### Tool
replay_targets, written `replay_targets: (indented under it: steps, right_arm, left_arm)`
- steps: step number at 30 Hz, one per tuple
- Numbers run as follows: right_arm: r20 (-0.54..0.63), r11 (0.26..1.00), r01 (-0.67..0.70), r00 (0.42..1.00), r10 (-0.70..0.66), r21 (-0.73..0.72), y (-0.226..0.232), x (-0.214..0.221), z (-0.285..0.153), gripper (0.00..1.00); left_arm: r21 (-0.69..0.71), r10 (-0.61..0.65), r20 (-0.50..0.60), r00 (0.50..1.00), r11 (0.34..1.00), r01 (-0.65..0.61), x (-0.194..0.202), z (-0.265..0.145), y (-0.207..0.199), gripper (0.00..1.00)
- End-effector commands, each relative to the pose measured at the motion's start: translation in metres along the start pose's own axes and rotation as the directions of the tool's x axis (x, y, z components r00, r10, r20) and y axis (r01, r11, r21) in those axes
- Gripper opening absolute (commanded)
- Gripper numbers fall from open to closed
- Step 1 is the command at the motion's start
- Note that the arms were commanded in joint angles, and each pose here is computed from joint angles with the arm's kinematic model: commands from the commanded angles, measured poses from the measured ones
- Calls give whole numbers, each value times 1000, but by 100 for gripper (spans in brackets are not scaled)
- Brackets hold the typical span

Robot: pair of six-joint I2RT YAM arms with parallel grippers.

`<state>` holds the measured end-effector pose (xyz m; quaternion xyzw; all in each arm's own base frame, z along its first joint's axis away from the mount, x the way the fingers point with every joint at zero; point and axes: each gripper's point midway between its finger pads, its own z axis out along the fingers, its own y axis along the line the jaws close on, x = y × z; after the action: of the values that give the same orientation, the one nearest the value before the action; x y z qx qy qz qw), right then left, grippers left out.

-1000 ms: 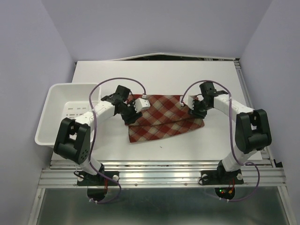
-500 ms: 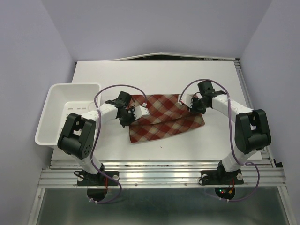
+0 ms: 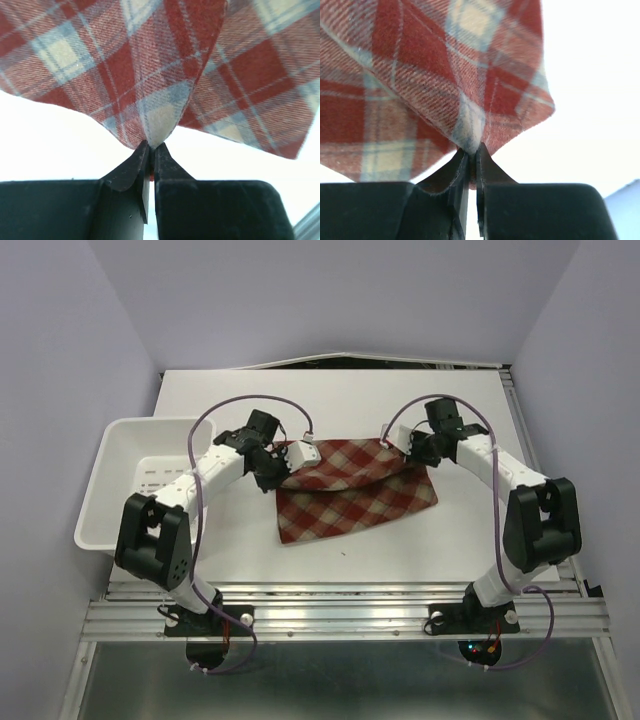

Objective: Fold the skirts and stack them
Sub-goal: Fold the skirt

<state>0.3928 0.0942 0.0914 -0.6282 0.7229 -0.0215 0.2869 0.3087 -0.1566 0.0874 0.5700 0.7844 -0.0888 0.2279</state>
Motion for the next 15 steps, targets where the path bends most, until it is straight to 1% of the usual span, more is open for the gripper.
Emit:
replay_targets:
  steps: [1, 3, 6, 7, 9, 10, 12, 13, 14, 15]
  right_arm:
    - [64, 984, 43, 996, -55, 171, -42, -32, -45, 1]
    - [58, 980, 66, 995, -79, 187, -40, -31, -55, 1]
    - [26, 978, 107, 993, -113, 179, -26, -18, -59, 1]
    - [0, 983, 117, 993, -118, 141, -10, -6, -50, 1]
    - [-24, 983, 142, 990, -140, 116, 5, 7, -47, 1]
    - [-38, 987, 142, 989, -140, 70, 24, 19, -37, 1]
    - [-37, 987, 144, 989, -142, 72, 32, 25, -29, 1]
    - [-39, 987, 145, 989, -143, 68, 37, 28, -25, 1]
    - [-46, 989, 138, 990, -136, 44, 49, 35, -17, 1]
    - [-44, 990, 136, 990, -134, 45, 50, 37, -9, 6]
  left_arm:
    - [31, -29, 57, 998, 999, 28, -19, -40, -17, 0]
    - [58, -40, 60, 997, 998, 36, -19, -46, -26, 0]
    - [105, -25, 54, 998, 994, 19, -15, -50, -46, 0]
    - [131, -14, 42, 999, 991, 8, -9, -49, -58, 0]
    - [179, -3, 22, 1000, 984, -1, 3, -42, -76, 0]
    - [198, 3, 12, 1000, 980, -6, 7, -39, -84, 0]
    - [250, 28, 6, 1000, 968, -29, 9, -32, -103, 0]
    - [279, 27, -7, 1000, 960, -24, 15, -26, -113, 0]
    - [280, 18, -2, 1000, 960, -16, 13, -21, -116, 0]
    - [307, 28, -30, 999, 952, -18, 19, -13, -128, 0]
